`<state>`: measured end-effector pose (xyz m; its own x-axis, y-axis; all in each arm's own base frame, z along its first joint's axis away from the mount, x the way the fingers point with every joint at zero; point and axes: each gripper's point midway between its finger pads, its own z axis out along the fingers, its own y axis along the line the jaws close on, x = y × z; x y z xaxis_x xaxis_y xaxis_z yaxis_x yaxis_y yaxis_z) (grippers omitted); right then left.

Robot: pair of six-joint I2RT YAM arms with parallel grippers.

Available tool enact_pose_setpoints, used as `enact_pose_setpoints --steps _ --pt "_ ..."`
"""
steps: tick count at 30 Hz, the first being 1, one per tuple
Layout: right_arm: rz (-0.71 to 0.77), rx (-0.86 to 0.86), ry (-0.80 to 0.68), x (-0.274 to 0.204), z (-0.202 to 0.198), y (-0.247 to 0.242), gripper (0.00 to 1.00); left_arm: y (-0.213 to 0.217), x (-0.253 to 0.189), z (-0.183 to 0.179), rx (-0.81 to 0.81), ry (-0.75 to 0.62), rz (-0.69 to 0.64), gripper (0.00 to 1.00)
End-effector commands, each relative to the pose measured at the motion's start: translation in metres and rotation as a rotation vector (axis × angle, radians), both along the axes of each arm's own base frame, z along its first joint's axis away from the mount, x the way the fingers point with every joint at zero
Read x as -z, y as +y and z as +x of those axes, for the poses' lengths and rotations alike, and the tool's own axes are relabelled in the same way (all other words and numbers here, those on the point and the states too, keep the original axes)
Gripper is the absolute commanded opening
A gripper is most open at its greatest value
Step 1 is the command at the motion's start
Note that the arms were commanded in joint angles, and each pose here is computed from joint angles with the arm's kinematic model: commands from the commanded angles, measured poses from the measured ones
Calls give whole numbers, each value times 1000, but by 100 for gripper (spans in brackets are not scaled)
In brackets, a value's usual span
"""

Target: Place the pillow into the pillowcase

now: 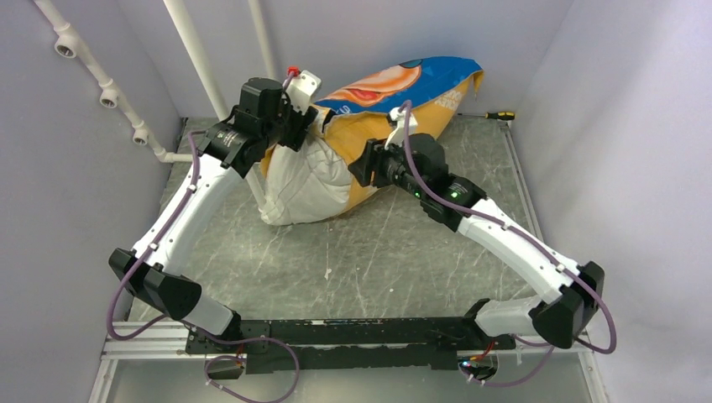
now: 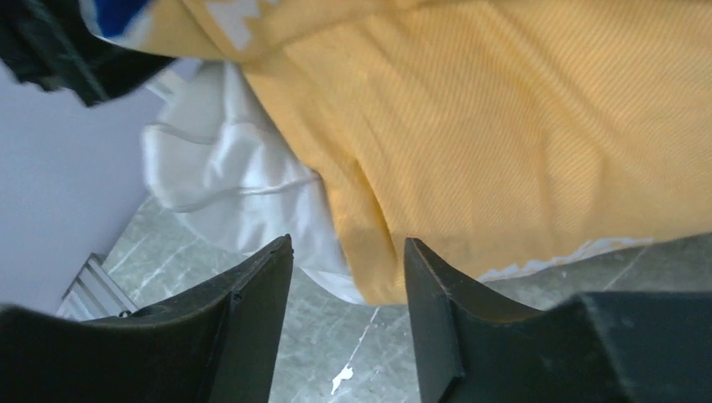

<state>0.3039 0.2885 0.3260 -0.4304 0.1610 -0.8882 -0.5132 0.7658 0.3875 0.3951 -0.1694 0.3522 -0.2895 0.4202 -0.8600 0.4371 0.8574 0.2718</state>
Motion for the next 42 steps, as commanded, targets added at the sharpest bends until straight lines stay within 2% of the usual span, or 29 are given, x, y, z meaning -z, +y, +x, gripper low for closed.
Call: enact_pose_setpoints --steps 1,6,7,10,12,15,21,23,27,31,33,37,39,42 --pt "-74 -19 86 44 4 8 52 4 -37 3 -20 -107 -68 63" --pt "-81 -38 154 64 2 17 51 6 -38 0 -23 -102 -64 64" --pt "-87 -27 166 69 3 16 47 6 -37 0 -26 -100 -64 64" --pt "-94 41 171 71 7 5 10 8 -37 -4 -26 -92 -66 65" --pt "-88 44 161 63 5 2 0 10 -39 -6 -31 -87 -64 71" --pt "-62 22 137 45 -3 0 0 15 -37 -16 -46 -40 -59 80" --pt "40 -33 109 5 -14 0 0 27 -37 -54 -88 85 -115 88" --pt "80 -55 111 -7 -11 -1 0 34 -44 -68 -111 98 -133 94" --pt "156 -91 89 -37 -3 -6 0 40 -66 -95 -108 88 -210 96" --pt "213 -138 53 -72 3 -8 0 30 -81 -118 -27 80 -306 99" --pt "223 -154 41 -85 6 -7 0 12 -82 -131 93 107 -344 99" --pt "252 -197 0 -117 4 -3 0 -16 -57 -132 204 189 -394 97" --pt "258 -213 -2 -123 3 -1 0 -24 -38 -120 202 209 -405 96" --pt "262 -235 15 -121 3 3 0 -26 -15 -92 136 152 -423 99"
